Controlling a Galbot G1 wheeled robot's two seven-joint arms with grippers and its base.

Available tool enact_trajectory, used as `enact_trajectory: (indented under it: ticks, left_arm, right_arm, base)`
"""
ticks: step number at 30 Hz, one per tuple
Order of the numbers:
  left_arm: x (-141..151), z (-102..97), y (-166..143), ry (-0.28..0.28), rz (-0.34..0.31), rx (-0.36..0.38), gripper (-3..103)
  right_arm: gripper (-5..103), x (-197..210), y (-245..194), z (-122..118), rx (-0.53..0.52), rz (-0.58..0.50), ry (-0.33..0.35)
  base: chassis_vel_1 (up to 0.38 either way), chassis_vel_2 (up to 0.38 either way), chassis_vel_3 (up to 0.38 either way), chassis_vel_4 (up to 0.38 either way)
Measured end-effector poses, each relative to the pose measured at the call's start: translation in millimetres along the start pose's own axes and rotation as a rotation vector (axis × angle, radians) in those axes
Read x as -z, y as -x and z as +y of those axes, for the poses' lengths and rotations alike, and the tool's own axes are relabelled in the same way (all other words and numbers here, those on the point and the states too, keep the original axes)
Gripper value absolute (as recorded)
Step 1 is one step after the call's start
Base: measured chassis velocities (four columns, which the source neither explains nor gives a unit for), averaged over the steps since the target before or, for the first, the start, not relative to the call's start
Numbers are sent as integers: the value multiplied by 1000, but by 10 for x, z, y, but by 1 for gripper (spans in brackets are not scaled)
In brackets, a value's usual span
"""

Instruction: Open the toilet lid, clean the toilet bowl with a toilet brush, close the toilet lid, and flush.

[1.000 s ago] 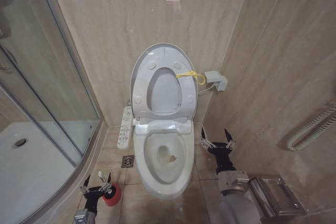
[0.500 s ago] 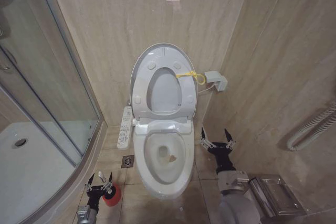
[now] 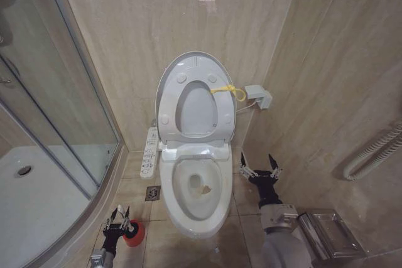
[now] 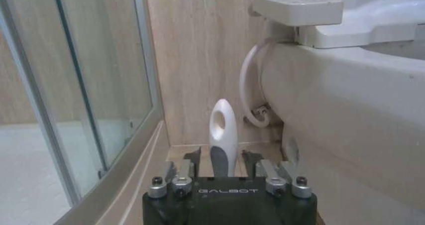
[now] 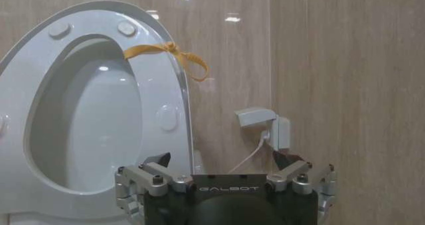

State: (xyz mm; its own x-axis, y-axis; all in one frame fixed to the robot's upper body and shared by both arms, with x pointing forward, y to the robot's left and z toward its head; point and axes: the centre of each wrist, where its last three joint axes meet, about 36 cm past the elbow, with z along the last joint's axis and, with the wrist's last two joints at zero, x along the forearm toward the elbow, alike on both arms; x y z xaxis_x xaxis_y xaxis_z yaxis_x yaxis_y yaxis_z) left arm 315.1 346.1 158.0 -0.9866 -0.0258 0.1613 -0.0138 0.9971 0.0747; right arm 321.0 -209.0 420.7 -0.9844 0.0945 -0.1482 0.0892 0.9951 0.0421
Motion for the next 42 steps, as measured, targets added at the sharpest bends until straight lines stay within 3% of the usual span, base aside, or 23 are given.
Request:
enact_trajectory:
  ticks: [8,9,16,20,29,37,41,42]
  left_arm:
    - [-27,3,-17,7,-2,3,42]
    - [-28,8,-20,9,-4,4,19]
    - [-3,9,-61,25,-20,3,19]
    - [127,-60,-92,20,-68,0,19]
    - [559,-245,-224,-4,-192,-20,19]
    - [996,-330,-629,-13,-274,-28,19]
    - [1440,-427,-889,-23,-346,-47,19]
    - [1440,-427,-889,-23,-346,-47,19]
  right_arm:
    - [100,0,0,0,0,0,0]
    - [100,0,0,0,0,0,0]
    - [100,0,0,0,0,0,0]
    - [100,0,0,0,0,0,0]
    - [100,0,0,0,0,0,0]
    - [100,0,0,0,0,0,0]
    - [100,0,0,0,0,0,0]
    - [100,0,0,0,0,0,0]
  base:
    - [0,0,0,0]
    - [0,0,0,0]
    - [0,0,0,0]
    - [0,0,0,0]
    - [0,0,0,0]
    - [0,0,0,0]
    - [0,0,0,0]
    - [0,0,0,0]
